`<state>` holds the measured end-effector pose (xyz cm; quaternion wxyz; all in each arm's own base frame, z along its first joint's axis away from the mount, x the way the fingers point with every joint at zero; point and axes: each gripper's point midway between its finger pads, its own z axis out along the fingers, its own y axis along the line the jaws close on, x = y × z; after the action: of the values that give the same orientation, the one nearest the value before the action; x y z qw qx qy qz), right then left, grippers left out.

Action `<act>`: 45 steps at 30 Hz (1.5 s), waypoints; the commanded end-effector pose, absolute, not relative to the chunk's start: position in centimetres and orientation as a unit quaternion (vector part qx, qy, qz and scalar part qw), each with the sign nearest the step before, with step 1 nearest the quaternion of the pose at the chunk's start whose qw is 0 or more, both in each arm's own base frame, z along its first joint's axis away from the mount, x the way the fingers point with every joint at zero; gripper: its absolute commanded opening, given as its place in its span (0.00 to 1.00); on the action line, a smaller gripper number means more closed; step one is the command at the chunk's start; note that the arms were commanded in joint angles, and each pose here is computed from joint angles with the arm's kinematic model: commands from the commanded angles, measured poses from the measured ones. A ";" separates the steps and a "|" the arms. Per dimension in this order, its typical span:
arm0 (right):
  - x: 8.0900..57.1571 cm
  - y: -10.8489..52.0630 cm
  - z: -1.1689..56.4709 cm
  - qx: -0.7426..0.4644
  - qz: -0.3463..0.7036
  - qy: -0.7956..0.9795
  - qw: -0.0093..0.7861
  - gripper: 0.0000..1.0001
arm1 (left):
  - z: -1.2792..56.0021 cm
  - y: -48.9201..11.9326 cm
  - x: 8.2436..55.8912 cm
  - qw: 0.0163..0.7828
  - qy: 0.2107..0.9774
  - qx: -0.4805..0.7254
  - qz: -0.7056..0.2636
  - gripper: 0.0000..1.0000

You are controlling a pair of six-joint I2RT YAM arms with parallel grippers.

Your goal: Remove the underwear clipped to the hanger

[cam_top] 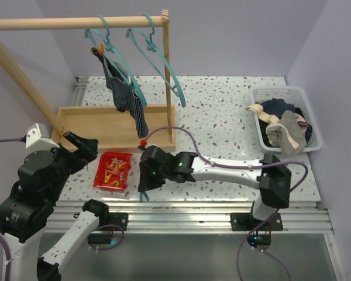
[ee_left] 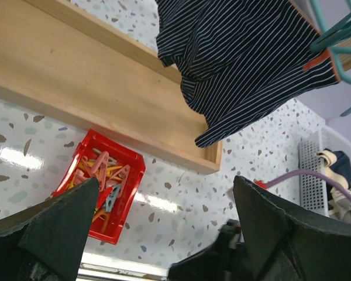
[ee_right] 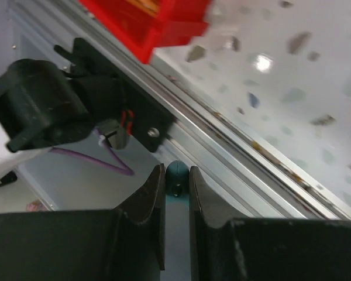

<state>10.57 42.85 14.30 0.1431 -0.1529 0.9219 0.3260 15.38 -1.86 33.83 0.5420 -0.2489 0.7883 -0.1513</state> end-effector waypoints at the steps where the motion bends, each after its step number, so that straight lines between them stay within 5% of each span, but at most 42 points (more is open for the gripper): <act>1: 11.1 49.0 16.3 -0.194 0.370 0.889 0.187 0.00 | 36.2 -0.8 14.3 0.569 0.759 -0.271 -0.161 1.00; 15: 15.3 58.9 19.6 -0.215 0.398 0.839 0.302 0.02 | 38.9 0.6 10.8 0.599 0.717 -0.296 -0.200 1.00; 22: 19.5 59.1 19.0 -0.200 0.335 0.831 0.396 0.41 | 38.9 1.0 10.3 0.600 0.707 -0.305 -0.217 1.00; 23: 20.6 58.3 19.2 -0.185 0.314 0.831 0.421 0.55 | 39.2 1.2 10.1 0.601 0.704 -0.307 -0.221 1.00; 25: 21.3 57.0 19.9 -0.184 0.293 0.825 0.447 0.56 | 39.4 1.7 9.7 0.601 0.699 -0.316 -0.225 1.00; 27: 21.7 56.1 19.7 -0.192 0.275 0.825 0.455 0.78 | 39.4 2.1 9.5 0.599 0.695 -0.323 -0.231 1.00; 29: 21.8 55.7 20.5 -0.198 0.270 0.822 0.460 0.87 | 39.5 2.2 9.4 0.600 0.691 -0.326 -0.238 1.00; 37: 15.8 52.5 28.2 -0.280 0.364 0.784 0.417 0.88 | 39.5 1.1 10.3 0.596 0.706 -0.297 -0.241 1.00; 45: 14.4 45.9 34.5 -0.318 0.280 0.794 0.435 0.90 | 39.8 0.5 11.0 0.598 0.706 -0.288 -0.246 1.00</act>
<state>15.20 50.32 32.86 0.4237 -0.2937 0.7873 0.3382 9.99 1.14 39.22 0.5961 -0.2961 0.7051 -0.2446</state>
